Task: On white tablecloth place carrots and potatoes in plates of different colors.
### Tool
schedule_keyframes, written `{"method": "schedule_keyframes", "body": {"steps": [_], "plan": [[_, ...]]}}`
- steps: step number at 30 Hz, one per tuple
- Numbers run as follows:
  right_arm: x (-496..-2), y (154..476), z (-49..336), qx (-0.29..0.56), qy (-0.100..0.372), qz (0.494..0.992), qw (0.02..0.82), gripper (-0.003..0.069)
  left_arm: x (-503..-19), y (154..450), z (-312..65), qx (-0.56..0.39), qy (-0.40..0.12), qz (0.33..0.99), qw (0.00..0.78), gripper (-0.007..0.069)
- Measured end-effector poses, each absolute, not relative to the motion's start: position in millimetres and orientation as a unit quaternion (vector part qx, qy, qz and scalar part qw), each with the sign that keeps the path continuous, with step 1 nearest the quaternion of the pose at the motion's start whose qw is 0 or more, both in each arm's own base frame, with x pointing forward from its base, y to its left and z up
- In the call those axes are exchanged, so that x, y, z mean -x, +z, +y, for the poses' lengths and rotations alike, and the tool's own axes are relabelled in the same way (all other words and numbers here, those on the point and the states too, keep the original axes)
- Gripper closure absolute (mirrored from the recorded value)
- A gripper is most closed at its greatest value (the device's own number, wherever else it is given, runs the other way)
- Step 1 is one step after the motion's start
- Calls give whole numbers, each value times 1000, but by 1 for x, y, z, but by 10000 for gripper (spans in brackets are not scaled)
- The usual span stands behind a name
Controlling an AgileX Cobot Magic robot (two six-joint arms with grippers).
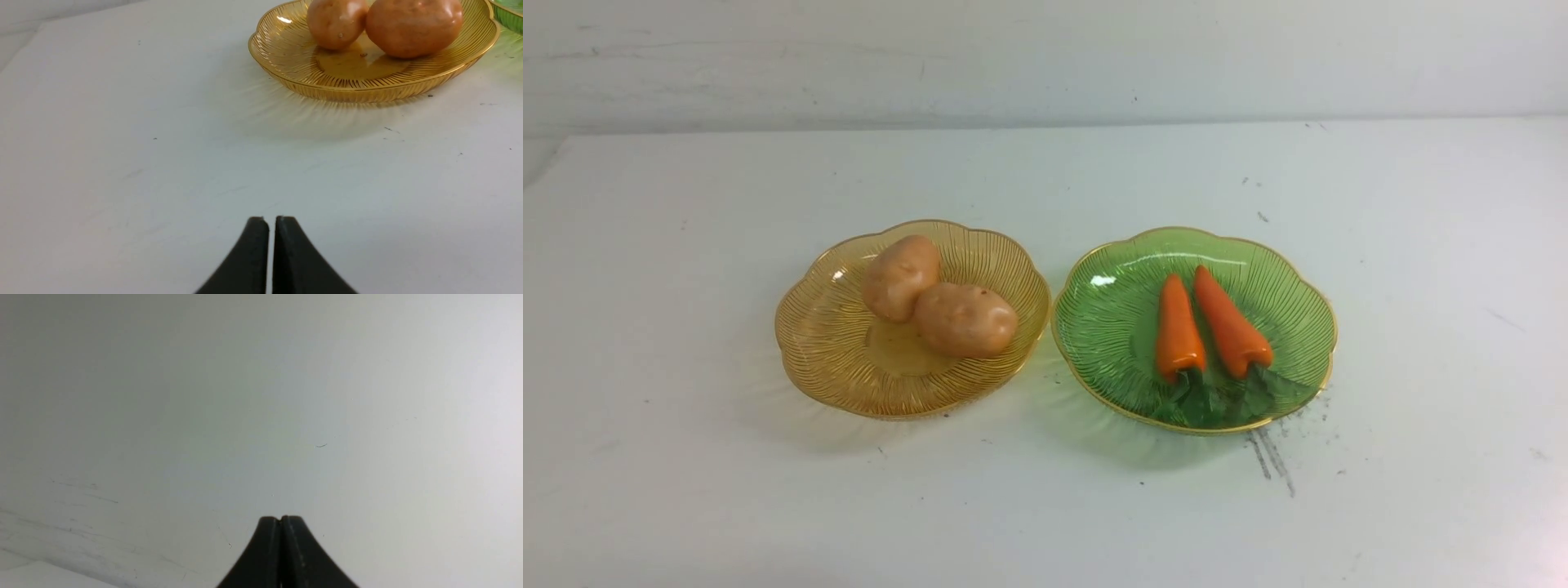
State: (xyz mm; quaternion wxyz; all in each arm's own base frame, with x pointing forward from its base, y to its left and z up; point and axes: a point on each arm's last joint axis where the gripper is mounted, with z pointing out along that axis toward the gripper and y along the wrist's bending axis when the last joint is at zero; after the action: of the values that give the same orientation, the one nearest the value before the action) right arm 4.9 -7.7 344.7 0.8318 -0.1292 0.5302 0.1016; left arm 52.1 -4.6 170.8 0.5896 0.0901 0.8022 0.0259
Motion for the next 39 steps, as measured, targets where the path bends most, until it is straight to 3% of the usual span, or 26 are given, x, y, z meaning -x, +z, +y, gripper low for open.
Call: {"method": "schedule_keyframes", "body": {"steps": [16,23,28,33,39], "plan": [[-5,344,-7,146,79,527,834,673,-52,171,-5,-90,26,802,590,615],[-5,338,2,108,220,557,794,673,-52,171,-5,-90,26,802,590,615],[-10,326,7,108,242,575,774,673,-52,171,-5,-90,26,802,590,615],[-20,305,12,123,216,600,761,673,-52,171,-5,-90,26,802,590,615],[-44,246,10,74,81,679,726,673,-52,171,-5,-90,26,802,590,615]]}}
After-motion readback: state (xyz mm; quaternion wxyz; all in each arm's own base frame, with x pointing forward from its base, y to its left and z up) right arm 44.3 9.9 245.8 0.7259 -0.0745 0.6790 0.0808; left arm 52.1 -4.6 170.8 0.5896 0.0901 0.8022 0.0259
